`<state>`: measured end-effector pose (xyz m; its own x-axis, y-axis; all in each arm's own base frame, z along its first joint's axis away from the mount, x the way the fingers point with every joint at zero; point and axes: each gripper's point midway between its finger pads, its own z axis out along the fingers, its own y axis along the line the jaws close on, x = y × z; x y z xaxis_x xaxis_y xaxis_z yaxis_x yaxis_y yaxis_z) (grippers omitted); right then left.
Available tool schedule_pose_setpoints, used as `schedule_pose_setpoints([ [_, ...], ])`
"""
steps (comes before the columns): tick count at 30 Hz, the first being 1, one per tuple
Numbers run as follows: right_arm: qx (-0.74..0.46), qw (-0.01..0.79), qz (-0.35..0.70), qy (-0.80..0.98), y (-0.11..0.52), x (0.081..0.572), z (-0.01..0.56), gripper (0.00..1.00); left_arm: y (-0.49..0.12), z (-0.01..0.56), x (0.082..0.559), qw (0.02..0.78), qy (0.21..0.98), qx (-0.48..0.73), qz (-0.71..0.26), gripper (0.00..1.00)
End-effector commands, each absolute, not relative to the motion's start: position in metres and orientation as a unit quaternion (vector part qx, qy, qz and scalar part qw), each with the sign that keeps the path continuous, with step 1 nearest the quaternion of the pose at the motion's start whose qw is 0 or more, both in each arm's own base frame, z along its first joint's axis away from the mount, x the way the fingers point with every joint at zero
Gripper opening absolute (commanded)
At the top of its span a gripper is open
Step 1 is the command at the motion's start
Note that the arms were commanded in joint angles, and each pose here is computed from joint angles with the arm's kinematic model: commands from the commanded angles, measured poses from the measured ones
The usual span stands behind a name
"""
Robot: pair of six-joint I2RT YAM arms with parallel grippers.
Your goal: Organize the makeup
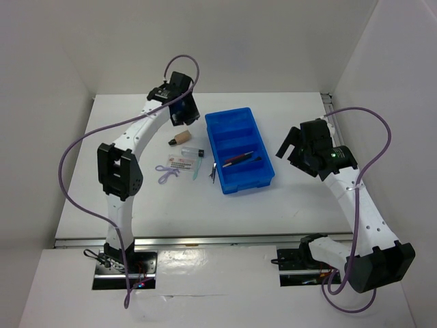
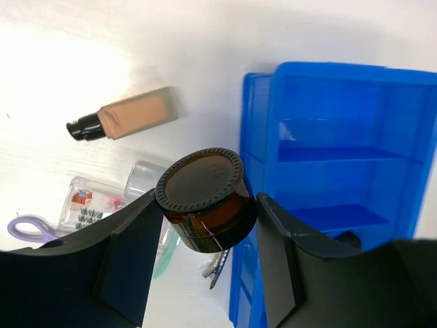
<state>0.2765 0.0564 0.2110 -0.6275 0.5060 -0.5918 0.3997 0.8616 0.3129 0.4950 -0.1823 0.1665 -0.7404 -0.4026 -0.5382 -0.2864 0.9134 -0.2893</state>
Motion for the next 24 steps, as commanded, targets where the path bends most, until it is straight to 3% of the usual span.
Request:
schedule_pose_setpoints([
  [1, 0.251, 0.368, 0.088, 0.891, 0.057, 0.282, 0.221, 1.0, -0.187, 0.203, 0.498, 0.345, 0.919, -0.156, -0.111, 0.42],
  [13, 0.256, 0.374, 0.088, 0.887, 0.054, 0.275, 0.229, 1.0, -0.262, 0.239, 0.516, 0.395, 0.892, -0.076, -0.209, 0.42],
  [24, 0.264, 0.364, 0.075, 0.89, 0.05, 0.267, 0.229, 1.0, -0.325, 0.2, 0.551, 0.395, 0.875, -0.032, -0.279, 0.4],
])
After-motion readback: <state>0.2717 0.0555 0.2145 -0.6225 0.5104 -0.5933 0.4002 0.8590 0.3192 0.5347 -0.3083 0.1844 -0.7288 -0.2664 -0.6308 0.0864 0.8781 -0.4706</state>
